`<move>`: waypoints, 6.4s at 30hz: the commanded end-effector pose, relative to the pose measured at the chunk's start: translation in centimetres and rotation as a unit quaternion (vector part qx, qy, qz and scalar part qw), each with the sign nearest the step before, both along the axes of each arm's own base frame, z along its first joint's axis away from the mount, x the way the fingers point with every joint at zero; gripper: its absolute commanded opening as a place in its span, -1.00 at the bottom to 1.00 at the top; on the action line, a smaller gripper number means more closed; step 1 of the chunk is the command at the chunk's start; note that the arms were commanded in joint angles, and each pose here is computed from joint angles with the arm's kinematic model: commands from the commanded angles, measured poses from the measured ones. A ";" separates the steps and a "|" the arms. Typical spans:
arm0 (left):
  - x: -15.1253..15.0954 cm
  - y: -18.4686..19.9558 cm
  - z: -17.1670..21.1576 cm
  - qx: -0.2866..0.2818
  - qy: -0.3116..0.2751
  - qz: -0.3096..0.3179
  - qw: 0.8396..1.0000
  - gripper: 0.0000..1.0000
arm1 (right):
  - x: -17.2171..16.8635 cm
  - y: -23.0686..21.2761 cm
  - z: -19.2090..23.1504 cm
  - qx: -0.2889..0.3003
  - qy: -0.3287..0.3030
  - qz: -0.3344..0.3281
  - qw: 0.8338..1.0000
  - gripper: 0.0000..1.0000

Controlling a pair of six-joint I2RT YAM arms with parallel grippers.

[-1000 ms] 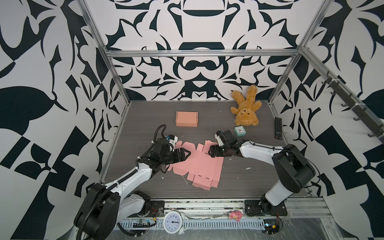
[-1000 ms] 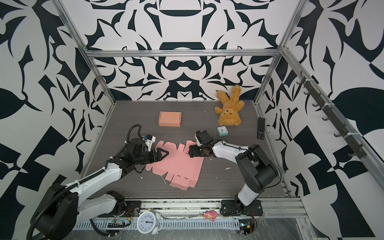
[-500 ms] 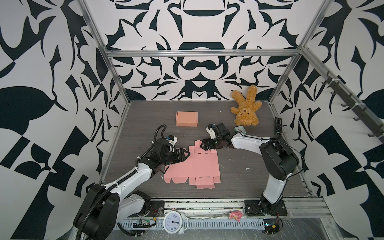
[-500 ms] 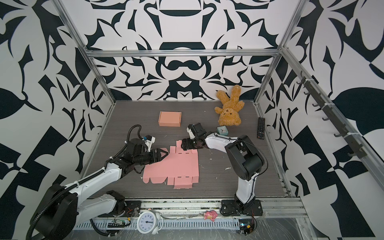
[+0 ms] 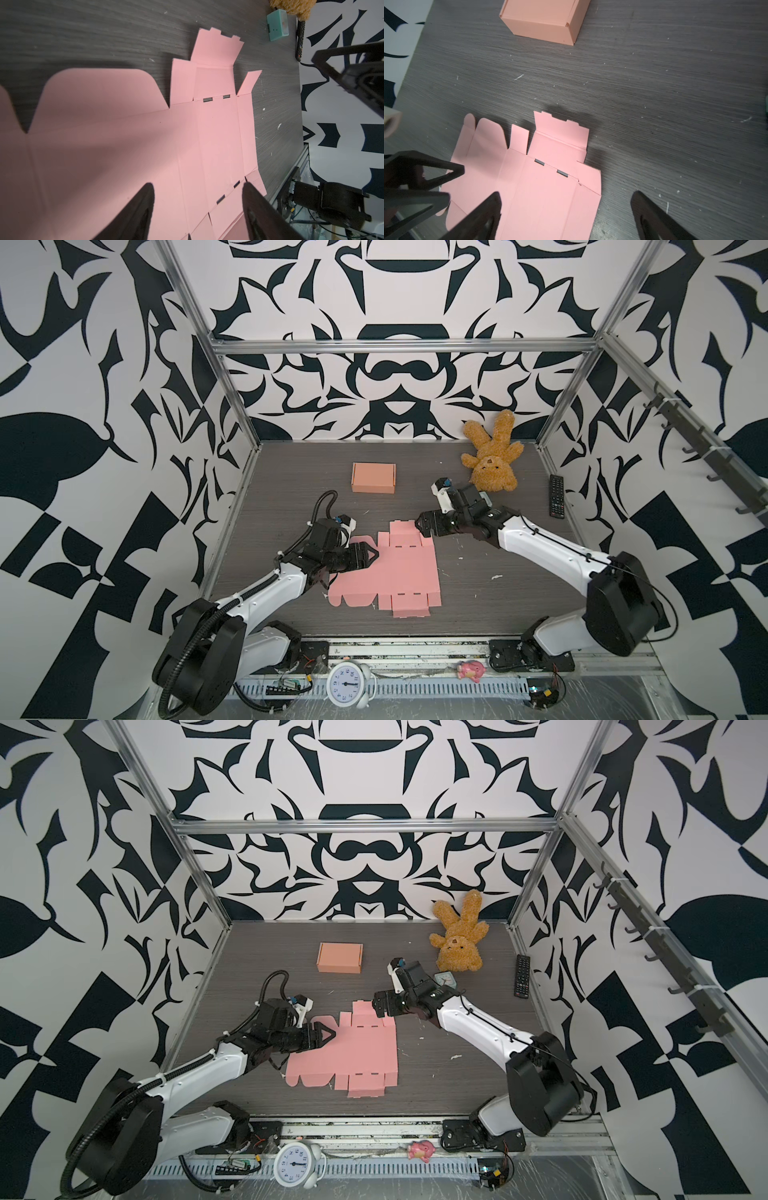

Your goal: Fold the paper box

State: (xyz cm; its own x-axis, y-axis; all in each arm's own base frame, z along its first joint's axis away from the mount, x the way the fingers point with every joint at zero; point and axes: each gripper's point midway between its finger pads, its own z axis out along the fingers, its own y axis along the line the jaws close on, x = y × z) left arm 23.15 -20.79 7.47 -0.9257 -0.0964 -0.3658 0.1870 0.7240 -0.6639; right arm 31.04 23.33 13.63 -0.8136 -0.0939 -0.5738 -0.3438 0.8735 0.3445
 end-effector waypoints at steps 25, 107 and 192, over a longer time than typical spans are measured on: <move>-2.4 -4.1 -4.3 0.031 0.037 -0.096 0.994 -0.27 | -7.2 -1.9 -9.6 0.023 0.159 -0.003 0.987 0.85; -2.3 -4.1 -4.7 0.018 0.038 -0.079 0.996 -0.27 | -2.3 -2.8 -9.0 0.144 0.175 -0.007 0.974 -0.75; 8.6 -18.3 0.6 -0.071 -0.039 -0.128 0.988 -1.00 | -7.4 -3.3 -7.9 0.123 0.171 0.009 0.978 -0.96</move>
State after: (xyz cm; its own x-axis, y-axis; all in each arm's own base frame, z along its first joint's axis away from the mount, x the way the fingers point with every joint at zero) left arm 32.85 -39.24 6.72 -0.9031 0.0605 -0.4252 0.3829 0.5621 -0.7331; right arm 23.51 20.05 5.26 -0.9668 -0.0077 -0.2553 -0.1767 0.7419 0.6468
